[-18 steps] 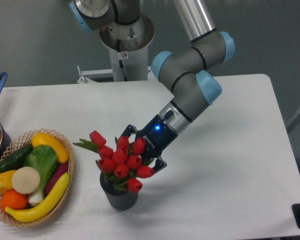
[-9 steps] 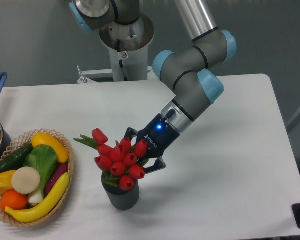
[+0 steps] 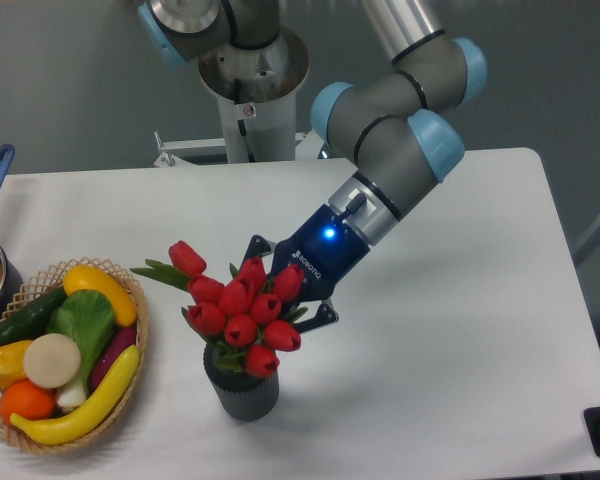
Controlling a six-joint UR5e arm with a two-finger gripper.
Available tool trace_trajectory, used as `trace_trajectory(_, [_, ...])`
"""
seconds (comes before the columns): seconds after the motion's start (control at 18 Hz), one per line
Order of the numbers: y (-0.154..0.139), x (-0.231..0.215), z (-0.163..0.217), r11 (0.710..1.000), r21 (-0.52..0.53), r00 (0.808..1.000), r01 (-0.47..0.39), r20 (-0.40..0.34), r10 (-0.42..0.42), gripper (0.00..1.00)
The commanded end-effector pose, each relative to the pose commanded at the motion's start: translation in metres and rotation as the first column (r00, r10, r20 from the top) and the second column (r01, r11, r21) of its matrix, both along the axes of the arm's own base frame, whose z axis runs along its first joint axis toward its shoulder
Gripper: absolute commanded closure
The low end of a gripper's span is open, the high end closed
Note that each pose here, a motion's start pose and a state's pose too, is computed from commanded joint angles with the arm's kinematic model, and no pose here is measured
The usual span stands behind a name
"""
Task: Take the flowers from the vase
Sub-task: 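Lift the gripped tulip bunch up out of the grey vase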
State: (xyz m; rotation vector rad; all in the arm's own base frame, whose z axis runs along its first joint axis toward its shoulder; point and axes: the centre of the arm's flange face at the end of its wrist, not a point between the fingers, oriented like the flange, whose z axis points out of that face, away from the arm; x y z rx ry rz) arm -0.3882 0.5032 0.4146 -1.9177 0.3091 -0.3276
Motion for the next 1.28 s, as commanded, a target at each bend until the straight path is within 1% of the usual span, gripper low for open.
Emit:
trace_trajectory(0.17, [-0.011,0.003,0.026,0.999,-0.008,0.999,-0.042,0.026,0.042,0.62])
trace_trajectory(0.33, [-0.023,0.004,0.056,0.997,-0.002,0.996,-0.080,0.034,0.080,0.62])
trace_trajectory(0.56, [-0.033,0.009,0.082,0.994,-0.002,0.993,-0.113,0.045,0.113,0.62])
trace_trajectory(0.72, [-0.051,0.002,0.104,0.988,0.016,0.988,-0.153,0.033,0.153,0.62])
trace_trajectory(0.83, [-0.058,-0.005,0.117,0.984,0.018,0.983,-0.179,0.036,0.178,0.62])
trace_trajectory(0.89, [-0.071,-0.020,0.122,0.977,0.025,0.977,-0.210,0.035,0.209,0.62])
trace_trajectory(1.0, [-0.086,-0.038,0.126,0.969,0.032,0.969,-0.247,0.023,0.246,0.62])
trace_trajectory(1.06, [-0.102,-0.058,0.126,0.959,0.035,0.959,-0.282,0.015,0.282,0.62])
trace_trajectory(1.17, [-0.112,-0.089,0.112,0.949,0.027,0.950,-0.313,0.025,0.313,0.62])
trace_trajectory(1.28, [-0.130,-0.120,0.101,0.939,0.033,0.939,-0.344,0.004,0.344,0.62])
